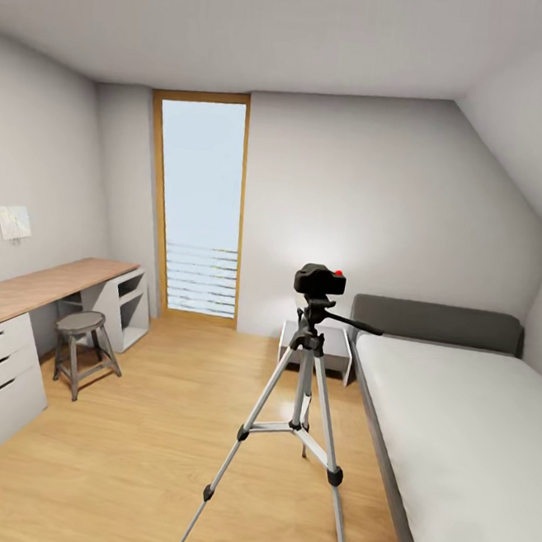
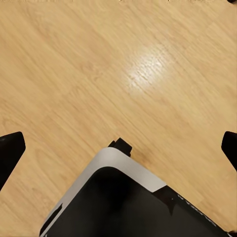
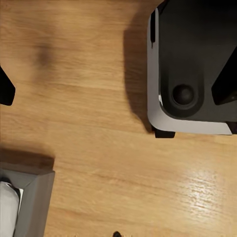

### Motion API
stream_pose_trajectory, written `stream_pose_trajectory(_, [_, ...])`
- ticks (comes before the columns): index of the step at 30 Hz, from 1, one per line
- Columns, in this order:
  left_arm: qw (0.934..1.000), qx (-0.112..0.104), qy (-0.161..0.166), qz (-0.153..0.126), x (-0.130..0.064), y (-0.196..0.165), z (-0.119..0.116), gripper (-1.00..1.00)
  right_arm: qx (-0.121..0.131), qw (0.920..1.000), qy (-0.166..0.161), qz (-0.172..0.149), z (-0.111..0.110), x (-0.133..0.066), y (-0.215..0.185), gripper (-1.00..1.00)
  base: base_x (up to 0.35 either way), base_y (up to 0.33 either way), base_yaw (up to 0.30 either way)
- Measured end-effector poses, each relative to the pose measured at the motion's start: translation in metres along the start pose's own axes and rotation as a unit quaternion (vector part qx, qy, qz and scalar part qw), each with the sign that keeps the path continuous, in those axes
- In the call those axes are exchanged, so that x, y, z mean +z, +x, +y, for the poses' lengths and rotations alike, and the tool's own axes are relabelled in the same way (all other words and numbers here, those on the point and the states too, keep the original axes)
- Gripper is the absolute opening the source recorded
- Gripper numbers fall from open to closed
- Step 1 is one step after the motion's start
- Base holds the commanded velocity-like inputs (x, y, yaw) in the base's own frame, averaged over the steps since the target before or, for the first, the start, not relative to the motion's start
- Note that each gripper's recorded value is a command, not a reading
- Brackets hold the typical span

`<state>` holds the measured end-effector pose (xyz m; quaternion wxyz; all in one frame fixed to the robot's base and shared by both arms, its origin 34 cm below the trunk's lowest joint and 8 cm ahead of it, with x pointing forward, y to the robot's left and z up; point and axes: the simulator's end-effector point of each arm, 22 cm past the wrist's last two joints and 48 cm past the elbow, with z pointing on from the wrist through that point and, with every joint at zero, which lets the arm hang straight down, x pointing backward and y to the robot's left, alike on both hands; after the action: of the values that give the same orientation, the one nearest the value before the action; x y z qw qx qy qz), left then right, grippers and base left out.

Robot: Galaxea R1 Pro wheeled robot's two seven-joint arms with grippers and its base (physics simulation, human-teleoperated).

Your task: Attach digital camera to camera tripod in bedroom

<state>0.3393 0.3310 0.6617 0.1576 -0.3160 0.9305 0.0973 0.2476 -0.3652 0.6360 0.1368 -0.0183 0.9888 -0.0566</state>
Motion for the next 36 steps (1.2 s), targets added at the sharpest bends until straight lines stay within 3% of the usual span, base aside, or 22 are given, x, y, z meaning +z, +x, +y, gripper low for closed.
stream_pose_trajectory(36, [1.0, -0.001, 0.003, -0.004, -0.0013, -0.0033, -0.0019, 1.0, 0.0, 1.0, 0.001, -0.004, -0.0008, -0.0003, -0.0036, 1.0, 0.0, 0.0, 0.0])
